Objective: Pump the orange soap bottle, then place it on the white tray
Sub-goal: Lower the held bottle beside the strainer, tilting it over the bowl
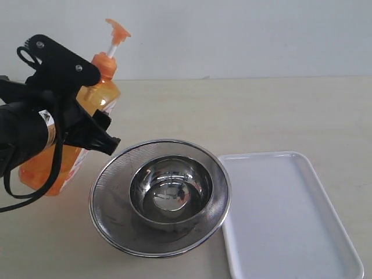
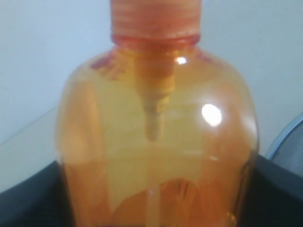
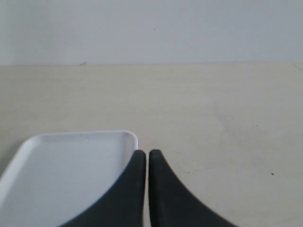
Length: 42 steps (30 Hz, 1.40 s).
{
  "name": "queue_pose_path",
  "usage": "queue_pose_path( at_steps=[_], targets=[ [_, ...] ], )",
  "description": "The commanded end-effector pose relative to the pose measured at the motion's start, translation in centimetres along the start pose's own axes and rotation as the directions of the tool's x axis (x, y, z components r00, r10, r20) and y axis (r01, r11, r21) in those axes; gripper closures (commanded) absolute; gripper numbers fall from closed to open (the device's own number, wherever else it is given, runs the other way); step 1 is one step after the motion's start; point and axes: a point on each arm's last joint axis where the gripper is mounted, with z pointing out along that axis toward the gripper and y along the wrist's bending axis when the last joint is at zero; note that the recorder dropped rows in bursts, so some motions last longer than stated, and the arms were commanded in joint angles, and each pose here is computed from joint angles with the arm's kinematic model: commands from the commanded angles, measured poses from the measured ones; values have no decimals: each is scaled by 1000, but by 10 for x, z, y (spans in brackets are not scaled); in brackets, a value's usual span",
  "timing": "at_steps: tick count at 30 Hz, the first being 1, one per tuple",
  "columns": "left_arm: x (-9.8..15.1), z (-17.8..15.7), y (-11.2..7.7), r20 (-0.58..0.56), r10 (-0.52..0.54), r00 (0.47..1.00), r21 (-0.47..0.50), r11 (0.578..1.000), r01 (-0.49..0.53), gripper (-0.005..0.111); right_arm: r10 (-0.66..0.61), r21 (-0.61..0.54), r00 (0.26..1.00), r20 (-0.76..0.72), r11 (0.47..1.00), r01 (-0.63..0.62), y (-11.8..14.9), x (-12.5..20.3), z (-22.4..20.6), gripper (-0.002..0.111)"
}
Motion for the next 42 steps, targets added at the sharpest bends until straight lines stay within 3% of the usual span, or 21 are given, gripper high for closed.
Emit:
queue_pose_path(
  at_steps=[1,10,15,30,33,39,42],
  targets=[
    [-6,8,11,16,43,999,-49,998,-42,102,-6,2,998,56,1000,6,0,-5,-1,108],
    [0,34,46,-48,-21,999,-3,1000,21,102,-2,1,997,78,1000,2,0,-7,-1,108],
    [-18,41,55,14,-1,1000,154,988,-1,102,-2,1,996,85,1000,2,0,-8,-1,108],
    [-23,70,47,-7,25,1000,179,984,-24,102,57,-5,991,117,998,-57,0,-10,-1,108],
    [-22,70,47,-16,-9,1000,179,984,12,102,71,-7,991,117,997,-71,0,-10,-1,108],
    [-25,64,35,3,-34,999,310,950,32,102,211,-31,965,153,978,-209,0,-14,-1,108],
    [-24,63,34,-4,-55,998,327,944,54,102,239,-38,957,162,971,-236,0,-15,-2,108]
  ],
)
